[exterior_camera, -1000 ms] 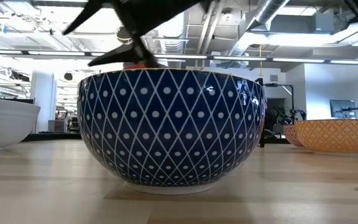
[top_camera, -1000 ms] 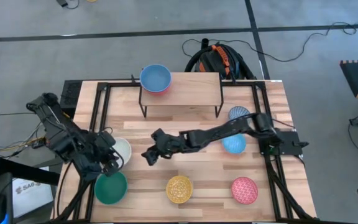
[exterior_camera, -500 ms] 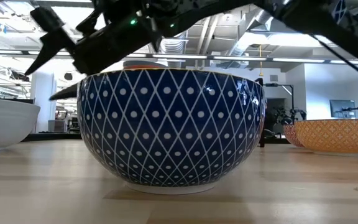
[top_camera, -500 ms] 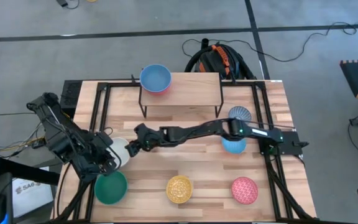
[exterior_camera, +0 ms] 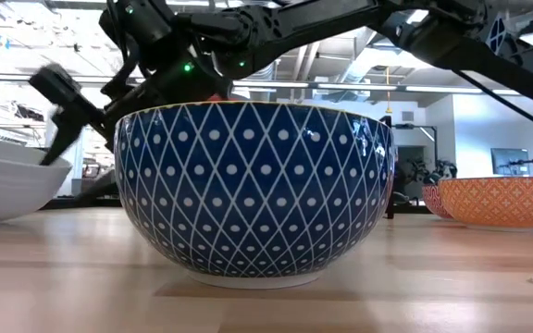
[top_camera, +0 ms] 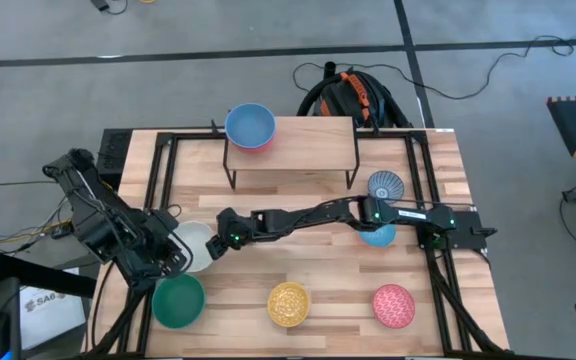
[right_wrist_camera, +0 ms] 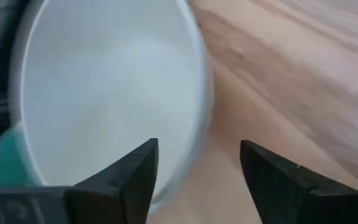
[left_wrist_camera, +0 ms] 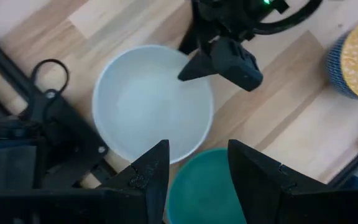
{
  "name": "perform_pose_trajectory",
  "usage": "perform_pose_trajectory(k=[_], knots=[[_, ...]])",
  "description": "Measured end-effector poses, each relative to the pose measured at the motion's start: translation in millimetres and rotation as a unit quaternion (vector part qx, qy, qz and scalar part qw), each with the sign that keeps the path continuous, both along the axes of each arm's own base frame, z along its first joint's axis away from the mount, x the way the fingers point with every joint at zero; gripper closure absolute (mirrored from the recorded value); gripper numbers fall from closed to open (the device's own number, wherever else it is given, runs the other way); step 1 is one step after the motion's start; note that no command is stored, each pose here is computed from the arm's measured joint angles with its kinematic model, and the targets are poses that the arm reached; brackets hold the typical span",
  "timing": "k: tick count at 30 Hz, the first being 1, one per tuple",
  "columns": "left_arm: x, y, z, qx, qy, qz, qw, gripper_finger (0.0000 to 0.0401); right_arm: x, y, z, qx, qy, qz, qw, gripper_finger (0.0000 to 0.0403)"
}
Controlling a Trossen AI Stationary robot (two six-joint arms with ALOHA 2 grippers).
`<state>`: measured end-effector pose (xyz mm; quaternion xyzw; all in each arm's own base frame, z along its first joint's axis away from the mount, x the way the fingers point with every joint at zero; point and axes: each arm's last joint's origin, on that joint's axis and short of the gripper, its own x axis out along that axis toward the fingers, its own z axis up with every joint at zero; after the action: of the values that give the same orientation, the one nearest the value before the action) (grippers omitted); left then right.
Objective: Place and stack bowls onto a shelf
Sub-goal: Stack the white bowl on top of the blue bowl on the shelf
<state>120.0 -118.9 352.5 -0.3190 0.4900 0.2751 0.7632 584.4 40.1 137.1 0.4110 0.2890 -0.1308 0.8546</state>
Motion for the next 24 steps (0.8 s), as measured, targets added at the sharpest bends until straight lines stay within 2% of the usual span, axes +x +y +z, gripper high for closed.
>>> perform_pose_trajectory(k=[4,13,17,24], knots=[[-1,1,0,0.005,0.005,0.006,1.000,0.0255,-1,-1,-2,-0.010,0.013,0.002,1.000,0.0206],[1,4,0,0.026,-0.020,0.019,0.999,0.0255,-4,-1,-3,-0.022,0.035,0.022,0.999,0.0376],[5,8,0,0.047,-0.029,0.016,0.998,0.0255,-16,0,16,-0.051,0.079,0.016,0.995,0.0375],[12,15,1,0.063,-0.024,0.007,0.998,0.0255,-49,12,65,-0.185,0.162,-0.004,0.969,0.0366]])
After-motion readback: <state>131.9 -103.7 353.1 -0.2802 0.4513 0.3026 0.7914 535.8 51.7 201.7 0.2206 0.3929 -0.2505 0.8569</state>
